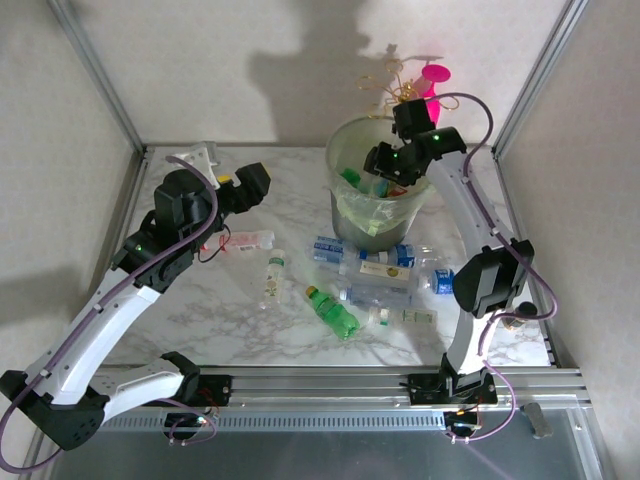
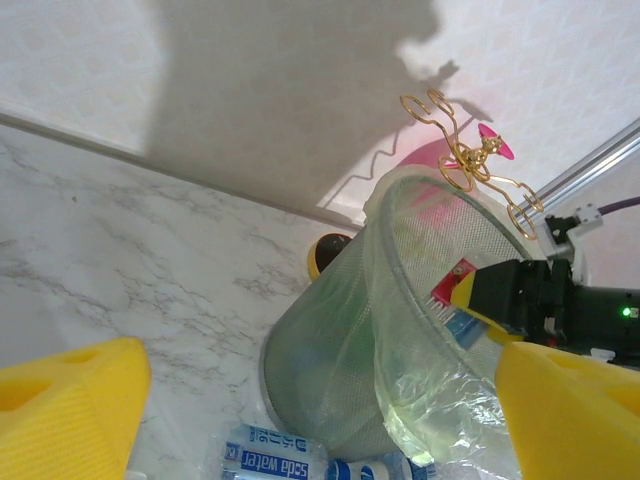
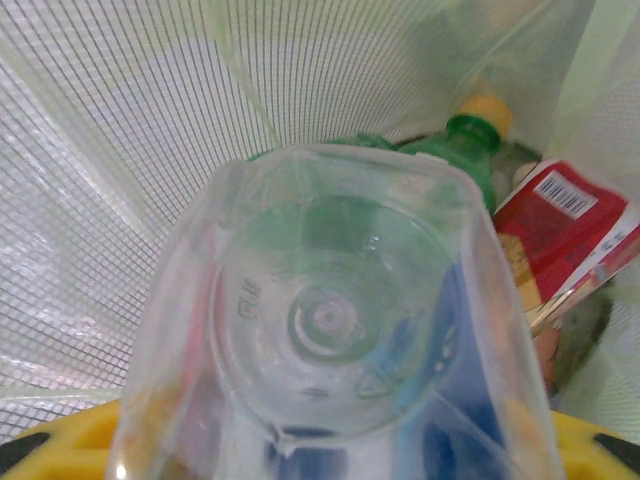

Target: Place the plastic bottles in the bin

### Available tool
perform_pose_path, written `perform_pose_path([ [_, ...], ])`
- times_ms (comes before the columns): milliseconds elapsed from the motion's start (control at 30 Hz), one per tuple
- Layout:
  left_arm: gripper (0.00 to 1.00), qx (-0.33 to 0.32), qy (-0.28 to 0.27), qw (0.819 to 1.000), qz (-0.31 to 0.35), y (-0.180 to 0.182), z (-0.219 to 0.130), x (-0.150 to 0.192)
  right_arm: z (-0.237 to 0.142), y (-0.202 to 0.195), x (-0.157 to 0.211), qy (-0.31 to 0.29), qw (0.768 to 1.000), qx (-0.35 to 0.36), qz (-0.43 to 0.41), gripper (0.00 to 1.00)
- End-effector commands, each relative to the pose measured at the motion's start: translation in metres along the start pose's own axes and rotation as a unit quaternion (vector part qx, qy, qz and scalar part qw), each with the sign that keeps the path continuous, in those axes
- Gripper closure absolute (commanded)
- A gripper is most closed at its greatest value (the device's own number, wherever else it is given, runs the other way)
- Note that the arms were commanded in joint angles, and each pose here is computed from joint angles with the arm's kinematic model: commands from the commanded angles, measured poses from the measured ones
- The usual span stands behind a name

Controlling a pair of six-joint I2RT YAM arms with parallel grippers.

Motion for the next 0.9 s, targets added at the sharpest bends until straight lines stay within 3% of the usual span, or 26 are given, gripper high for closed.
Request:
perform_pose_path([
  [0, 0.11, 0.003, -0.014, 1.000, 0.001, 0.001, -0.003, -0.004, 0.015, 0.005, 0.010, 0.032, 0.999, -0.021, 0.011, 0.47],
  [167, 0.11, 0.002, -0.014, 1.000, -0.002, 0.002, -0.005, -0.004, 0.027, 0.010, 0.004, 0.036, 0.999, -0.031, 0.008, 0.40],
  [300, 0.11, 0.002, -0.015, 1.000, -0.004, 0.002, -0.007, -0.005, 0.028, 0.016, -0.010, 0.020, 0.999, -0.026, 0.004, 0.26],
  [567, 0.11, -0.004, -0.022, 1.000, -0.001, 0.003, -0.012, -0.008, -0.006, 0.019, -0.032, -0.049, 0.999, -0.001, -0.017, 0.13],
  [733, 0.11, -0.011, -0.029, 1.000, 0.001, 0.004, -0.013, -0.013, -0.023, 0.020, -0.034, -0.071, 0.997, -0.006, -0.023, 0.20],
  [867, 0.11, -0.016, -0.026, 1.000, 0.002, 0.005, -0.010, -0.011, -0.034, 0.025, -0.030, -0.075, 0.996, -0.029, -0.031, 0.43],
])
Point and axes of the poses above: each hand's point on the last joint's axis, 136 mm out from that joint toward the fingers, its own z axis out along the fingers, its own y axis along the line the jaws close on, x = y × z, the point moved 4 cm from there along -z, back along the fingers, and after that the axes turned 5 degrees about z, right-handed, at the moved point
